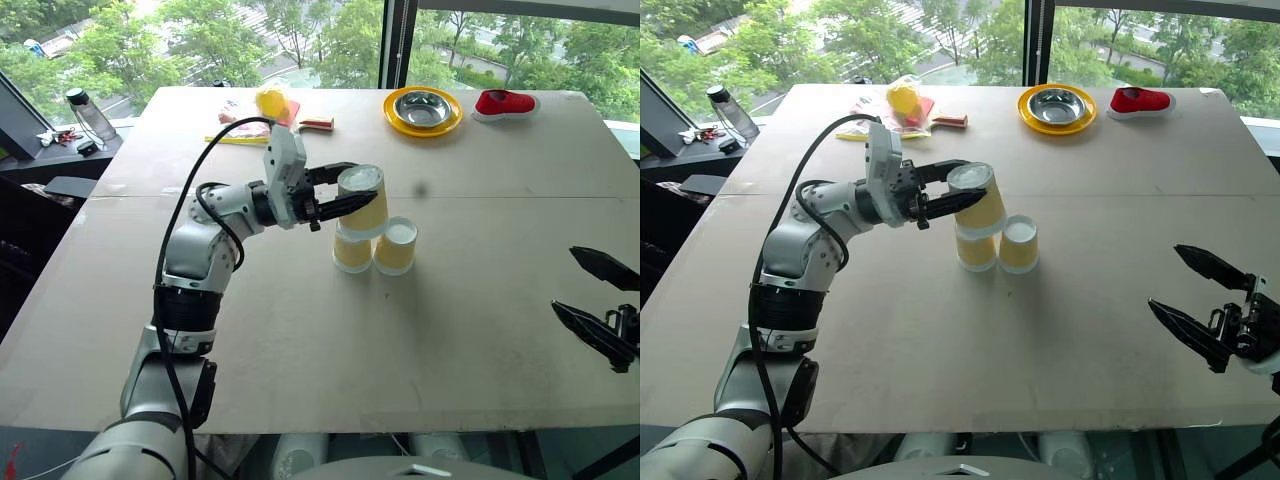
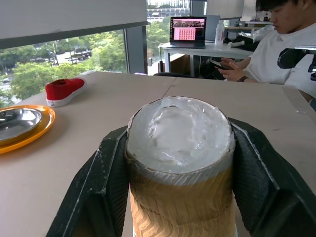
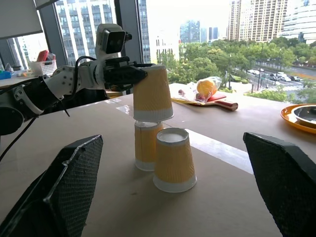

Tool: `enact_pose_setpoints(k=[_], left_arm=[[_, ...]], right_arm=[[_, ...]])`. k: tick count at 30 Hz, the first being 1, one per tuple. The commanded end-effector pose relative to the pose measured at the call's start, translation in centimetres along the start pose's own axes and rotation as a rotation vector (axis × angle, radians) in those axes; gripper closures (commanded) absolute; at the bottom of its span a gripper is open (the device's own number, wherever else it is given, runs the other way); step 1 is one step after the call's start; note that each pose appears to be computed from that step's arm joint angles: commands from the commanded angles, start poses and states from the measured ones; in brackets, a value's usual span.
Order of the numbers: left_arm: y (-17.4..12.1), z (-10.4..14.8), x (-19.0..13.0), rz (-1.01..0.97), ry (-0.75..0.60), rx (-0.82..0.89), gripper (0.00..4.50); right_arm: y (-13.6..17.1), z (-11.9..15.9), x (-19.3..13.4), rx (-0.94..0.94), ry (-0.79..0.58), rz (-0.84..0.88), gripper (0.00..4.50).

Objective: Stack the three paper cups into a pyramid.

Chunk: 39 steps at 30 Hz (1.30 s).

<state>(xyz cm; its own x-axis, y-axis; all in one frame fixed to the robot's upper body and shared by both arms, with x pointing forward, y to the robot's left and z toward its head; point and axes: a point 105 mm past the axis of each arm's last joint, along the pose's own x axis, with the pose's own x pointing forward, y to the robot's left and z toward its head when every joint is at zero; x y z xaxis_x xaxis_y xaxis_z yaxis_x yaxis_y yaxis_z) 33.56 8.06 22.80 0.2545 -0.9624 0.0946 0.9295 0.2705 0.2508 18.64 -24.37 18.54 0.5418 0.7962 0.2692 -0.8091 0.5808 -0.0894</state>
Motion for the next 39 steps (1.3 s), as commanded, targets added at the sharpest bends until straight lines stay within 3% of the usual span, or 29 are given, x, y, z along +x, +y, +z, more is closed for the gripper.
enact_pose_setpoints(k=[1, 25, 28, 31, 39], left_arm=[[0.0, 0.8, 0.4, -0.025, -0.022, 0.05, 2.3], [0.0, -1.1, 2.9, -0.093, 0.012, 0.02, 2.3], [-0.2, -0.9, 2.8, -0.109, 0.006, 0.02, 0.89], [-0.4, -0.4, 2.7, -0.128, -0.01, 0.021, 0.1], [0.0, 3.9, 2.7, -0.08, -0.128, 0.11, 0.1]], right_arm=[[0.2, 1.4, -0.9, -0.05, -0.037, -0.006, 0.0], [1.7, 1.4, -1.3, -0.021, -0.068, -0.015, 0.0], [1.7, 1.4, -1.3, -0.023, -0.066, -0.015, 0.0], [1.7, 1.3, -1.2, -0.022, -0.065, -0.011, 0.0], [1.7, 1.1, -0.8, -0.012, -0.065, -0.002, 0.0]])
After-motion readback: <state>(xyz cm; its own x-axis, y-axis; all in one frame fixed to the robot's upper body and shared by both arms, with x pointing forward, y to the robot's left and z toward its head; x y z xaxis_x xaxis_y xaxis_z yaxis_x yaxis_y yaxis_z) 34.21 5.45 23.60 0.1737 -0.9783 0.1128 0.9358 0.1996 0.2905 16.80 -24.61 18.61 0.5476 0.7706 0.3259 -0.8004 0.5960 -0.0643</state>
